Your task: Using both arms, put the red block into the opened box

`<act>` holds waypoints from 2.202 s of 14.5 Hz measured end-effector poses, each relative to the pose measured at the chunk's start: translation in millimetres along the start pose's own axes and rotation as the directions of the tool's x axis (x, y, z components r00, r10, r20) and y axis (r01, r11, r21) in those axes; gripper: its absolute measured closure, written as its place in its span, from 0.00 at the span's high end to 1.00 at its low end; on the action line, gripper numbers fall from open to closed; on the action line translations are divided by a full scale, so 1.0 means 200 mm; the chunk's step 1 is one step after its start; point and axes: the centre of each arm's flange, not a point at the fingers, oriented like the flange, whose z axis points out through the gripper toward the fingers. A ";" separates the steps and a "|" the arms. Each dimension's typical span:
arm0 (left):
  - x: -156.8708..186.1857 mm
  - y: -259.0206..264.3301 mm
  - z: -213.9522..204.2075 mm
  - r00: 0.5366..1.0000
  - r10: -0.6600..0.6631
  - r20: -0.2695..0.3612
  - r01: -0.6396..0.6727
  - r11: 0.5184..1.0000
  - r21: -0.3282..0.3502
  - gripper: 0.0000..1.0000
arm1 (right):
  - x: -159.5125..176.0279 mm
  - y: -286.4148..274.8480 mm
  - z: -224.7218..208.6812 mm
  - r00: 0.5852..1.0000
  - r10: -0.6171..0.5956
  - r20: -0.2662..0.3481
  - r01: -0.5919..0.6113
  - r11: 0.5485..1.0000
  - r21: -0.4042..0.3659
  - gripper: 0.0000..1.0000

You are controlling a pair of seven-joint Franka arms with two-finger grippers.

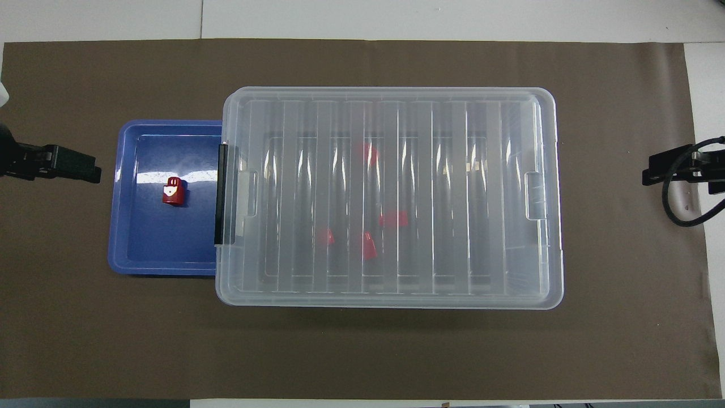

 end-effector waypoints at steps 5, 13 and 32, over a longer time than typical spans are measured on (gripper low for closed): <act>0.00 0.00 0.00 1.000 0.000 0.000 0.000 1.000 0.000 1.00 | 0.00 0.00 0.00 1.000 0.000 0.000 0.000 1.000 0.000 1.00; 0.00 0.00 0.00 1.000 0.000 0.000 0.000 1.000 0.000 1.00 | 0.06 -0.06 0.13 0.997 -0.007 -0.075 0.008 1.000 0.021 1.00; 0.00 0.00 0.00 1.000 0.000 0.000 0.000 1.000 0.000 1.00 | 0.07 -0.35 0.73 0.997 -0.042 -0.059 0.043 0.999 0.017 1.00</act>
